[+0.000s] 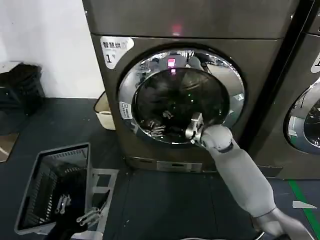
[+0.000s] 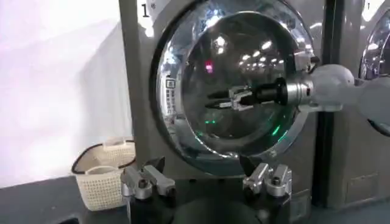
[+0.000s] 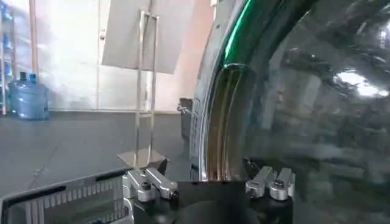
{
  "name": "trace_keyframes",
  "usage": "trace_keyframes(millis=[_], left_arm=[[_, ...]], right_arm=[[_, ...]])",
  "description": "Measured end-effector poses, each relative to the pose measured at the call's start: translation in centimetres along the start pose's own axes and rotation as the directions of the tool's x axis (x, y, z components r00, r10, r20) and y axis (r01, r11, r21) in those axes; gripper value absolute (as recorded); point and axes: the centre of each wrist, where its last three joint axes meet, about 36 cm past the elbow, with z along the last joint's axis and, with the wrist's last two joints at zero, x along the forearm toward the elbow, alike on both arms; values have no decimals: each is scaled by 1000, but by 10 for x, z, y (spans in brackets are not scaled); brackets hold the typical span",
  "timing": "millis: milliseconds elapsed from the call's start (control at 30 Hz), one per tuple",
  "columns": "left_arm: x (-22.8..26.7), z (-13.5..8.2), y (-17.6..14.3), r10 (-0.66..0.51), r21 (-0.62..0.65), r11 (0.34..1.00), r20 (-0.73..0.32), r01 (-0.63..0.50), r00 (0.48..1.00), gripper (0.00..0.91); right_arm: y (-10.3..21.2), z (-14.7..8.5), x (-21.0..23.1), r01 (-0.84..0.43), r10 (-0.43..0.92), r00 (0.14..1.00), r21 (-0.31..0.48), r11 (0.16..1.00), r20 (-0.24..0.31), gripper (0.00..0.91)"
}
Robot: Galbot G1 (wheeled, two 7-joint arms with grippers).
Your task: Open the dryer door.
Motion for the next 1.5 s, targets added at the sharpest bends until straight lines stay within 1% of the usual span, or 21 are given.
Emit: trace_keyframes(millis=[267,467,667,800,967,1033,1133,1233,1333,1500], left_arm=[[1,-1,0,-5,-2,1000,1,5,1000,907],[1,-1,0,-6,2,1000,1,6,1000,907],[1,-2,0,2,10,1000,7,-2,1000,907],[0,-4,6,13,-1,1000,13,-13,1000,907],[-2,-5,21,-4,-7,1000,26,4,1000,907],[-3,-4,28,-19,-19,1000,27,19,999,907],[-4,-4,38,-32,-18,999,31,32,999,907],[-4,-4,49,-66,0,998,28,67,997,907],[-4,-5,60,-96,-30,995,54,97,994,907],[-6,-4,80,-137,-13,990,72,138,988,907]], right_arm=[[3,2,-28,22,-22,1000,-11,1000,-3,907],[0,2,-39,25,-25,1000,-21,999,-1,907],[1,-2,-40,97,-96,995,-47,994,33,907],[4,-3,-34,166,-165,986,-37,985,34,907],[10,-7,-19,254,-251,966,-41,966,53,907],[12,-8,-12,294,-291,955,-55,954,63,907],[16,-10,1,348,-345,936,-40,937,68,907],[19,-11,14,388,-386,920,-27,921,61,907],[21,-10,27,432,-428,901,-39,901,72,907],[26,-10,50,496,-492,867,-43,867,80,907]])
